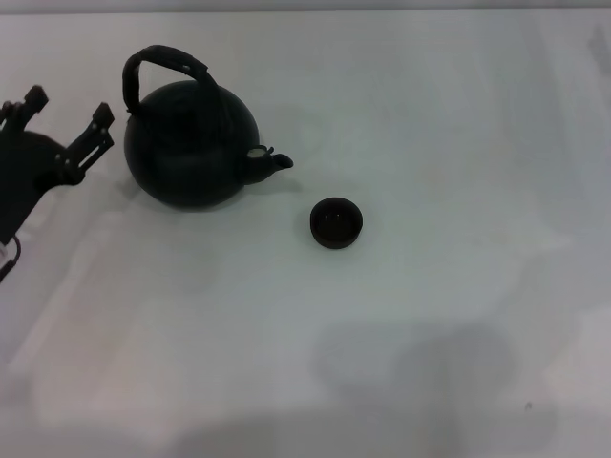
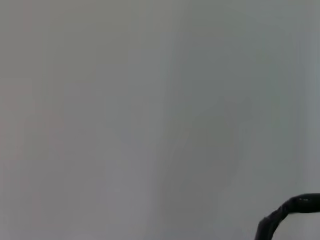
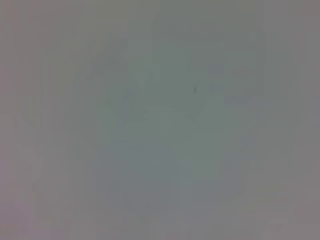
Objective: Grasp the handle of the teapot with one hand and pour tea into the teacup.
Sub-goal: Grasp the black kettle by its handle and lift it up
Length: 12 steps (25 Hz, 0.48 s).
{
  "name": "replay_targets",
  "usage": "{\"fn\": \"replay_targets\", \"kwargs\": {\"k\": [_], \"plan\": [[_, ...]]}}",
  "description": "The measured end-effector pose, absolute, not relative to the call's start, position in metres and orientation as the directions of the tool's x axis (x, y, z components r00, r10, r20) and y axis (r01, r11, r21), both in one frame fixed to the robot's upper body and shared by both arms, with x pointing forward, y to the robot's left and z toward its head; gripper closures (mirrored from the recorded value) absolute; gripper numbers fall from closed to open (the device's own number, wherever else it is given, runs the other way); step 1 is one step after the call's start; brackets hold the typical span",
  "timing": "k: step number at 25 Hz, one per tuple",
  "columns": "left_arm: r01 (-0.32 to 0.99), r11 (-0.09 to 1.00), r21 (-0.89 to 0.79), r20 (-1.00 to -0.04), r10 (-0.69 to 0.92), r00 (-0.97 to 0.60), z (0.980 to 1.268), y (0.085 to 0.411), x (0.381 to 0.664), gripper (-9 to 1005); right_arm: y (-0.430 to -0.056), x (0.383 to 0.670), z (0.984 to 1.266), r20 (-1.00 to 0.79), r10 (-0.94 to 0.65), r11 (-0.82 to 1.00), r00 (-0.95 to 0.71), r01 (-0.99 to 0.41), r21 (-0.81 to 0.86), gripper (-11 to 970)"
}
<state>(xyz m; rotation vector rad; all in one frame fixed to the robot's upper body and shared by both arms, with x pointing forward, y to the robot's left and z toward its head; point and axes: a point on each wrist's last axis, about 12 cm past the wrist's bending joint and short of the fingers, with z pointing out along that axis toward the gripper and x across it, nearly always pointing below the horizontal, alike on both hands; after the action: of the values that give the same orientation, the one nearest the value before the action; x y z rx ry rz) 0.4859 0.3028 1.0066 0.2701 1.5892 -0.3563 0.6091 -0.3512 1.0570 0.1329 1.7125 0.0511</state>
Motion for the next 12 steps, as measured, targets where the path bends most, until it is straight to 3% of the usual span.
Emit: {"fn": "replay_targets", "kwargs": {"k": [12], "plan": [[0.461,0.888,-0.005,-0.998,0.022,-0.053,1.016,0.301,0.508,108,-0.350,0.607,1.054,-0.980,0.137,0.990,-0.145,0.065,0.129,114]]}}
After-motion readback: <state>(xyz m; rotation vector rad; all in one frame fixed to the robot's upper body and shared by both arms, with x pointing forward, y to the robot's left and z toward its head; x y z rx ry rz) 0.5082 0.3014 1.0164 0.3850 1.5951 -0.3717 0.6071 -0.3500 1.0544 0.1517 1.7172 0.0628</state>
